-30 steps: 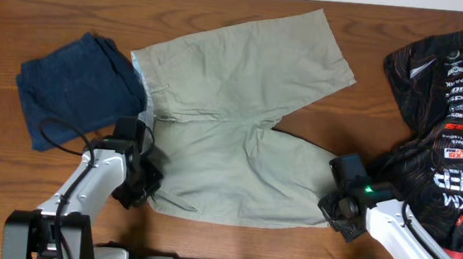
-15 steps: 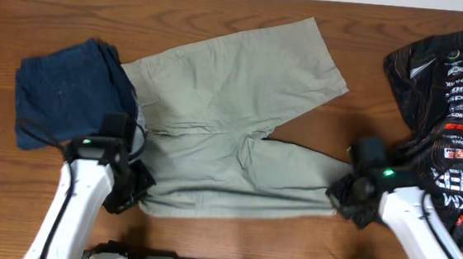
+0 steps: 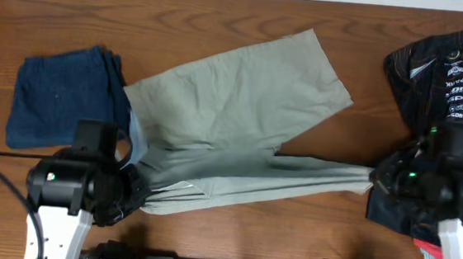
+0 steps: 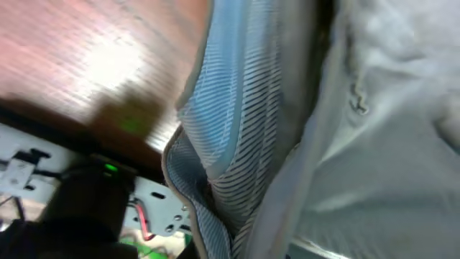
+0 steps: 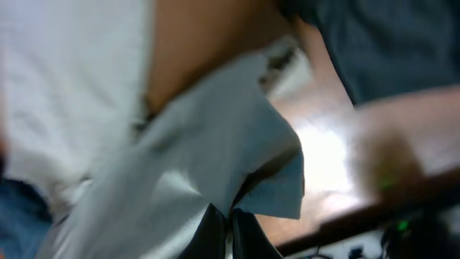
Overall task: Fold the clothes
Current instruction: 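Lift the leg hems and fold them up toward the waistband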
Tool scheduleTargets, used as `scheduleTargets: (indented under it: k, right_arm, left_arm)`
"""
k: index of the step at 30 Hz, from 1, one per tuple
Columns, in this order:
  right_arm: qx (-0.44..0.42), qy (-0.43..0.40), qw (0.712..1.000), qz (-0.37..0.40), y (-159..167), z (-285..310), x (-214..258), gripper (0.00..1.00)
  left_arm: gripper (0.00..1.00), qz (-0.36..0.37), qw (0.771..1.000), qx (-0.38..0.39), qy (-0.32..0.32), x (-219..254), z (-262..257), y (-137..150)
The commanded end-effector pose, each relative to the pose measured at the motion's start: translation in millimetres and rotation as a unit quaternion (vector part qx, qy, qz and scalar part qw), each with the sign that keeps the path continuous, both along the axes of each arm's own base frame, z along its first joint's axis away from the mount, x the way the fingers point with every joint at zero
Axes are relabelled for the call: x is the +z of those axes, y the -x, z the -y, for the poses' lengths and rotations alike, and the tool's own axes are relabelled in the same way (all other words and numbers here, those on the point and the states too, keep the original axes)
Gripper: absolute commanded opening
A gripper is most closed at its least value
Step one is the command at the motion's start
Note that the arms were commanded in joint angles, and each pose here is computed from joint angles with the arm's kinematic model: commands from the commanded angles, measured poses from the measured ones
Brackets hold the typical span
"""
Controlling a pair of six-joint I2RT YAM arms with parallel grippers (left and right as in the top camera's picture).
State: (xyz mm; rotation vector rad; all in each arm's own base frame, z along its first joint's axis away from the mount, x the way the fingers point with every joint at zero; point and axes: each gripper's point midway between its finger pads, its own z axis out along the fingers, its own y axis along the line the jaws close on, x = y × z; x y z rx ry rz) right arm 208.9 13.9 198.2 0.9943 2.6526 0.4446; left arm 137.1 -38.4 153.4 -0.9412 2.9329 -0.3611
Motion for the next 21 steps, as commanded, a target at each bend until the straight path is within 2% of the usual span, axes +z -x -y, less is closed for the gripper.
scheduleTargets:
  k: [1,5,10,21]
  right_arm:
    - [0.029,0.118,0.990,0.067,-14,37,38,0.01]
    - [0.045,0.135,0.983,0.117,-36,39,66,0.01]
    - [0.089,0.114,0.979,0.142,-76,26,63,0.01]
    - [0.145,0.116,0.972,0.144,-174,8,7,0.01]
  left_arm:
    - [0.06,0.041,0.998,-0.004,-0.046,16,-17,-6]
    - [0.06,0.092,0.994,-0.001,-0.050,30,-18,-27]
    - [0.06,0.151,0.985,0.031,-0.075,37,-29,-67]
    - [0.06,0.142,0.982,0.096,-0.083,4,-37,-142]
